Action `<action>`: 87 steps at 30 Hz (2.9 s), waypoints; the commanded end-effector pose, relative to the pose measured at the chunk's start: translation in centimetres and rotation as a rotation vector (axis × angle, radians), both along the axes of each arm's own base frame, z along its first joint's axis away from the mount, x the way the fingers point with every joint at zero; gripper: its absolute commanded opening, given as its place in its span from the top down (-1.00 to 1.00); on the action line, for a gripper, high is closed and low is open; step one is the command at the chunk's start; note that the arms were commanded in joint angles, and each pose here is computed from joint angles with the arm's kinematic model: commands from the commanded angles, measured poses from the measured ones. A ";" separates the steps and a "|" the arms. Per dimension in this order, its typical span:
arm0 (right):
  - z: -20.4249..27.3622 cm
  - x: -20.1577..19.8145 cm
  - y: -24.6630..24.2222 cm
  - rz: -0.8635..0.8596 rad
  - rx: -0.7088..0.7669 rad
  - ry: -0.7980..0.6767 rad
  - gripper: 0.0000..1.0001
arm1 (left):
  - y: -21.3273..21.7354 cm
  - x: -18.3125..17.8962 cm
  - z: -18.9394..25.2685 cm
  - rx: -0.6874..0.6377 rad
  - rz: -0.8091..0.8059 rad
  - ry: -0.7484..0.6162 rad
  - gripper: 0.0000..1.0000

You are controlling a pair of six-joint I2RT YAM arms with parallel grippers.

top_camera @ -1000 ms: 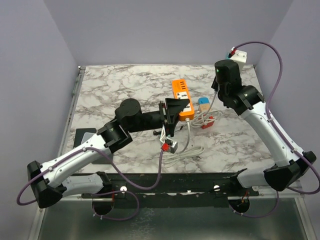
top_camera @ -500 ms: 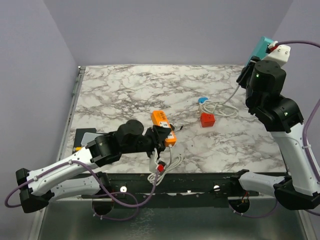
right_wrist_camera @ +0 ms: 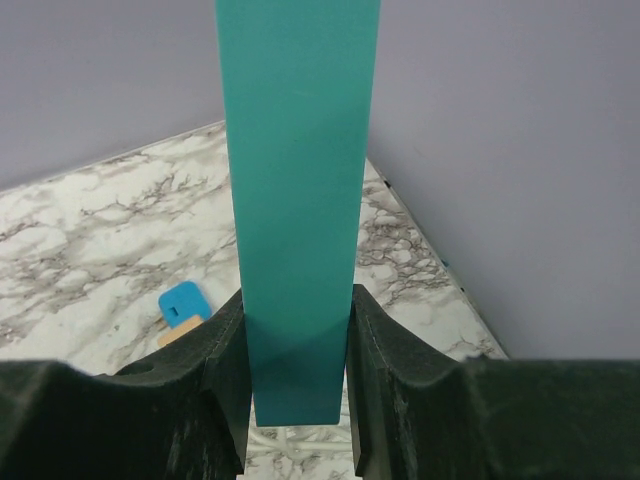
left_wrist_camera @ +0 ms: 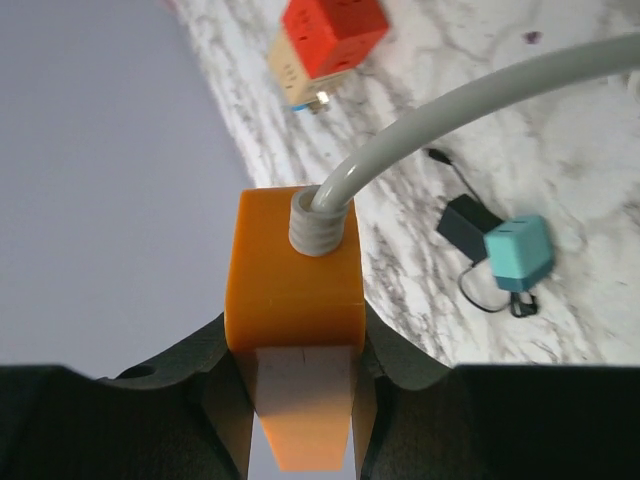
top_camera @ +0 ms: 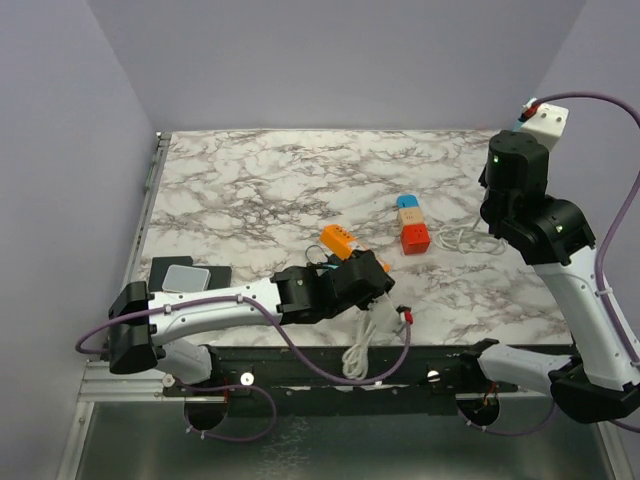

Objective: Insert the plug

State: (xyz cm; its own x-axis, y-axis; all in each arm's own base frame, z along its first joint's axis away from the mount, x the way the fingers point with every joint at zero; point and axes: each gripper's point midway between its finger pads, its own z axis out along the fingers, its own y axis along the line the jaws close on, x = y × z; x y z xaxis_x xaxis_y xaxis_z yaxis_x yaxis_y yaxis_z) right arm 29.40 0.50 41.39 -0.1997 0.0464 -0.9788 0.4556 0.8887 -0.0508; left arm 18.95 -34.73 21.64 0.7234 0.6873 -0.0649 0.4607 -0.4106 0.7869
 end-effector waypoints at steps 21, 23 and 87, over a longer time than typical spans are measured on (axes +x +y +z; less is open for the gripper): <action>0.4 -1.4 -2.7 -0.143 -0.032 -0.057 0.88 | 6.4 0.3 -5.0 -0.042 0.048 0.051 1.00; 0.0 -1.3 -2.7 -0.145 -0.031 -0.051 0.88 | 7.0 -0.6 -7.4 -0.010 0.052 0.081 1.00; -7.2 0.5 -4.2 -0.141 -0.150 0.181 0.81 | 7.2 5.7 -11.3 -0.139 0.704 0.719 -0.98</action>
